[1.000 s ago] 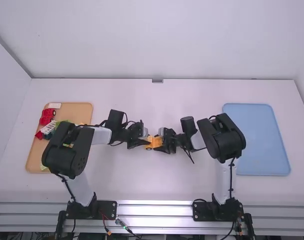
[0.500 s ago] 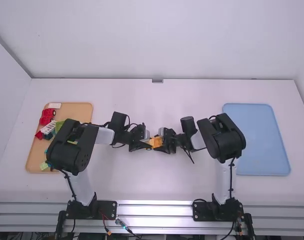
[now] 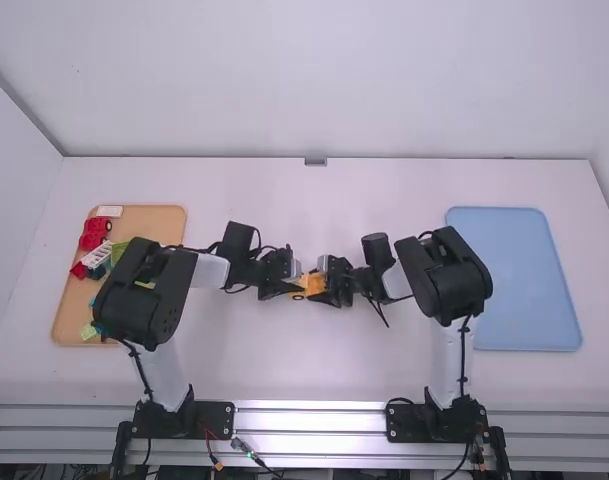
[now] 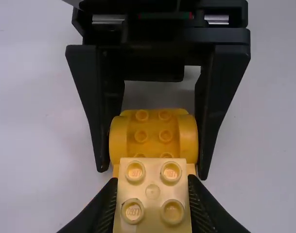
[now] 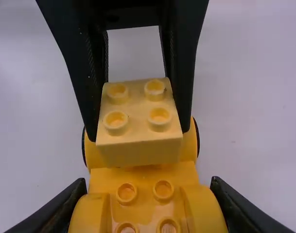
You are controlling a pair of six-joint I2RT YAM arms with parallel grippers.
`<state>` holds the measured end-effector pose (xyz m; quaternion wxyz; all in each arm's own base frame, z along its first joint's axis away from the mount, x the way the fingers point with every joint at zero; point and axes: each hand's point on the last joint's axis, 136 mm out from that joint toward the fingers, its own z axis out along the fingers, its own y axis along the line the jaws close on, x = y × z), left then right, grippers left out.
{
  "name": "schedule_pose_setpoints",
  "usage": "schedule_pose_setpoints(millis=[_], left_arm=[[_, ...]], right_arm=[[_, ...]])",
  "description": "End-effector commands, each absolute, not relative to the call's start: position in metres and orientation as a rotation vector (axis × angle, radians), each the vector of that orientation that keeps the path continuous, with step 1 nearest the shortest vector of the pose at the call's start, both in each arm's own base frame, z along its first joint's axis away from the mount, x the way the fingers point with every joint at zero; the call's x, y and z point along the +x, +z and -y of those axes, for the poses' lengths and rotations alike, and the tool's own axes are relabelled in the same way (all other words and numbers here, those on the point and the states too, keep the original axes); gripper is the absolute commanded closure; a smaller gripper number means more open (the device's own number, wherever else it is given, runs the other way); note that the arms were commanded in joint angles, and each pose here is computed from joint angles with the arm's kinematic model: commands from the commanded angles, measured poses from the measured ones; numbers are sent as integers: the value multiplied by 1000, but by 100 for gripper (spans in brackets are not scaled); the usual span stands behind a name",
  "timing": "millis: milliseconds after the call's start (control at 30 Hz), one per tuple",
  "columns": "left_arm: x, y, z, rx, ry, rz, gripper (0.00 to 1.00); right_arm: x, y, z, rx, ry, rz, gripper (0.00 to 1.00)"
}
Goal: Assemble lego blocks to make yellow taxi
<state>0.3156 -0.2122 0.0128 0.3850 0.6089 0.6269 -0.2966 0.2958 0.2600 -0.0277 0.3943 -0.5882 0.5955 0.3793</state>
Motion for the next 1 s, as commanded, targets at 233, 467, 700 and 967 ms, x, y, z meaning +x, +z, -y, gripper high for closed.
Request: schedule_pose_setpoints(millis=[233,467,700,967], left_arm=[[314,3,209,1574,-730,-1627,77],[315,7,213,1570,-741,-1604,43],[316,14,214,1557,-755,-1570,6],[317,47,208,1518,-772,-1520,2]], right_arm=[[291,-42,-255,-1486,957,-1592,42],[291,-42,-255,-1483,959,-1595,42],[291,-42,-255,-1484,955,-1598,42],[291,-42,-255,-1484,954,-1598,42]])
